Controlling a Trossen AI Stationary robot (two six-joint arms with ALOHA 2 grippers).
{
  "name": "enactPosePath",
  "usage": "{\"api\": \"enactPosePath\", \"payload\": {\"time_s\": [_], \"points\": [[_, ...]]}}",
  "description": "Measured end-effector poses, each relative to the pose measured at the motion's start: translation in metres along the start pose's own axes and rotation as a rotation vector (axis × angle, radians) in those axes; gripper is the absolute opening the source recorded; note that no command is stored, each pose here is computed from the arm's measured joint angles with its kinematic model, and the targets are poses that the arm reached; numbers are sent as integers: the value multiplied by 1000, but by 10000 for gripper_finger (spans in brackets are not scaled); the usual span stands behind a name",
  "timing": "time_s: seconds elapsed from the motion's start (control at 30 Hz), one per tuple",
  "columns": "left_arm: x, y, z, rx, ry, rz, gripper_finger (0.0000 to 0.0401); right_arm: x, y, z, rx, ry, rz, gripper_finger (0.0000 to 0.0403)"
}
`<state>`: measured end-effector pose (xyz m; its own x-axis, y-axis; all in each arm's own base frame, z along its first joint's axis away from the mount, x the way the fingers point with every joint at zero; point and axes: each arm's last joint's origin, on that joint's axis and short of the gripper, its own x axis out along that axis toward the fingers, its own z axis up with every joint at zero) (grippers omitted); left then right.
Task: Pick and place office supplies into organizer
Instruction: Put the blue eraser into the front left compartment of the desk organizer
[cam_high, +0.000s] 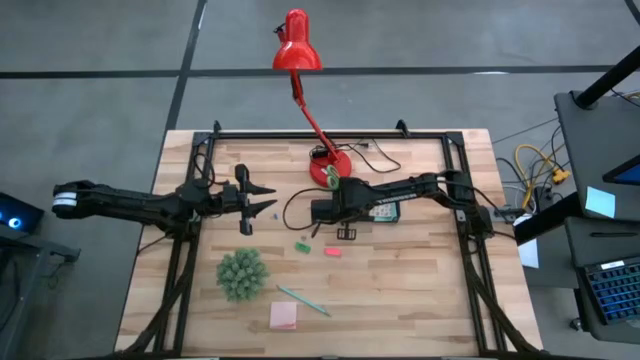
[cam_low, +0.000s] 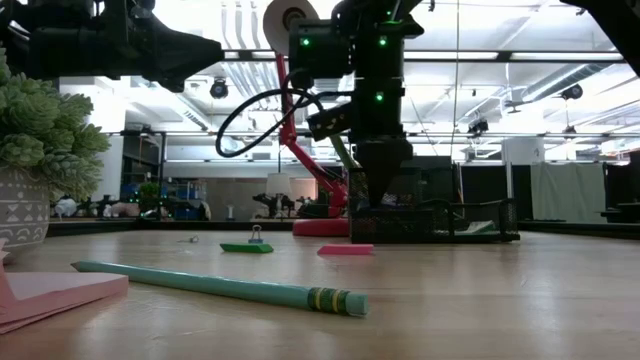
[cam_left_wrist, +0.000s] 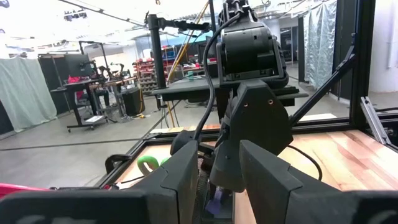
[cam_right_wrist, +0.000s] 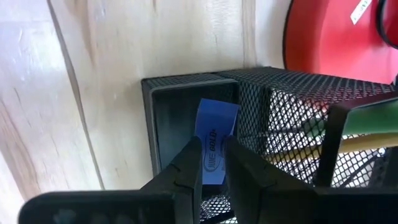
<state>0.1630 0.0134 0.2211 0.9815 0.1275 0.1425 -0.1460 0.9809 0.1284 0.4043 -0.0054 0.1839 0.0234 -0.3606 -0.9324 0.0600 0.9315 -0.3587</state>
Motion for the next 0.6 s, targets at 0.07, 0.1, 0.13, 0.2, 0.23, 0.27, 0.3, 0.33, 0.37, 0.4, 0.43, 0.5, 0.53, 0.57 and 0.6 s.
{"api": "enactPosePath", "payload": {"time_s": [0.07,0.1,0.13,0.2,0.23,0.27,0.3,0.33,0.37,0.4,0.43,0.5,0.53,0.57,0.6], "points": [[0,0,0,0,0,0,107,0,0,0,-7,0,1,52],[0,0,0,0,0,0,107,0,0,0,-10,0,1,52],[0,0,0,0,0,0,107,0,0,0,-11,0,1,52],[0,0,0,0,0,0,107,0,0,0,-12,-1,2,52],[0,0,0,0,0,0,107,0,0,0,-12,-1,2,52],[0,0,0,0,0,0,107,0,0,0,-12,-1,3,52],[0,0,0,0,0,0,107,0,0,0,-12,-1,5,52],[0,0,0,0,0,0,107,0,0,0,-12,-1,8,52],[0,0,0,0,0,0,107,0,0,0,-12,-2,10,52],[0,0,0,0,0,0,107,0,0,0,-12,-2,10,52],[0,0,0,0,0,0,107,0,0,0,-12,-2,11,52],[0,0,0,0,0,0,107,0,0,0,-12,-1,14,52],[0,0,0,0,0,0,107,0,1,0,-12,-1,19,52],[0,0,0,0,0,0,107,0,1,0,-12,-1,29,52],[0,0,0,0,0,0,107,0,1,0,-11,-3,38,52]]}}
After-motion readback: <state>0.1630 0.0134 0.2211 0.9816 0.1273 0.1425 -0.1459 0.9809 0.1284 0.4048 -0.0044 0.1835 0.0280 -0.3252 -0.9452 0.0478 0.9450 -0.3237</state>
